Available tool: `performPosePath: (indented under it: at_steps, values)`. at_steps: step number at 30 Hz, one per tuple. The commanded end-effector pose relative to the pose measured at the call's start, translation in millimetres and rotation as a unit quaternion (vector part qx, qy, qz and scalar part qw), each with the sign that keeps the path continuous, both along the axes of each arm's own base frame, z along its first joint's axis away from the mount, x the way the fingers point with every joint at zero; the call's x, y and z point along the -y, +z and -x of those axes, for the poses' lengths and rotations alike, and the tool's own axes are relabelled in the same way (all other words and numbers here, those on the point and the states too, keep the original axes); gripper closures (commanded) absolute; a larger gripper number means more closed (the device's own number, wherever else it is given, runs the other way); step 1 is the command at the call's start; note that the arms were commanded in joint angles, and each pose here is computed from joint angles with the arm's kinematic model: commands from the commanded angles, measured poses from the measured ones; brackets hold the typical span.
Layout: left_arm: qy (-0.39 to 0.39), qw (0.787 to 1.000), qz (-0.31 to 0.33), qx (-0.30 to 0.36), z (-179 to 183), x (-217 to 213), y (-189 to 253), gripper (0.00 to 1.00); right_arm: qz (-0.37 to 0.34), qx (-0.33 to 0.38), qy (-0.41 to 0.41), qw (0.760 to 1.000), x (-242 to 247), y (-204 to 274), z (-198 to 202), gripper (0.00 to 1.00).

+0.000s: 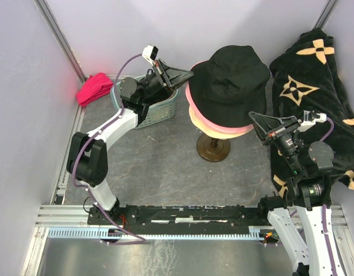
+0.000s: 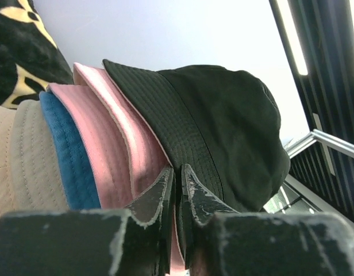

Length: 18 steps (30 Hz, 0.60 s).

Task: Stack the hats
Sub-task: Stack the hat on the hat.

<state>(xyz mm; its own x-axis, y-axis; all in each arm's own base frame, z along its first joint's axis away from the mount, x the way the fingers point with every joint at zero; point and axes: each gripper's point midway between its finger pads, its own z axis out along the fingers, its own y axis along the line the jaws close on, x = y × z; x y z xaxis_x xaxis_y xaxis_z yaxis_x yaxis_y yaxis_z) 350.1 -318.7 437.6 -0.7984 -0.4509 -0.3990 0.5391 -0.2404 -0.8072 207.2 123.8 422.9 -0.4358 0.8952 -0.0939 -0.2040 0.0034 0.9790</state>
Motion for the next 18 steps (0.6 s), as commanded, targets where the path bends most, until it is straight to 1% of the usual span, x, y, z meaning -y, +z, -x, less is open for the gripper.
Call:
performPosePath:
  at_steps: [1,3,4,9,18]
  values:
    - [-0.034,0.998,0.043,0.033,14,-5,24,0.89,0.016,0.013,0.015,1.0,-5,8,7,0.98]
    - [-0.034,0.998,0.047,0.033,13,-5,19,0.95,0.018,0.012,0.014,1.0,-4,6,7,0.98]
    - [-0.033,0.998,0.048,0.031,13,-5,18,0.97,0.019,0.01,0.013,1.0,-4,5,7,0.98]
    - [-0.02,0.999,0.039,0.004,3,-4,1,0.97,0.017,-0.002,0.003,1.0,-1,-7,6,0.98]
    - [0.0,0.999,0.015,-0.04,-13,-8,-39,0.97,0.022,-0.033,-0.01,0.999,3,-42,4,0.98]
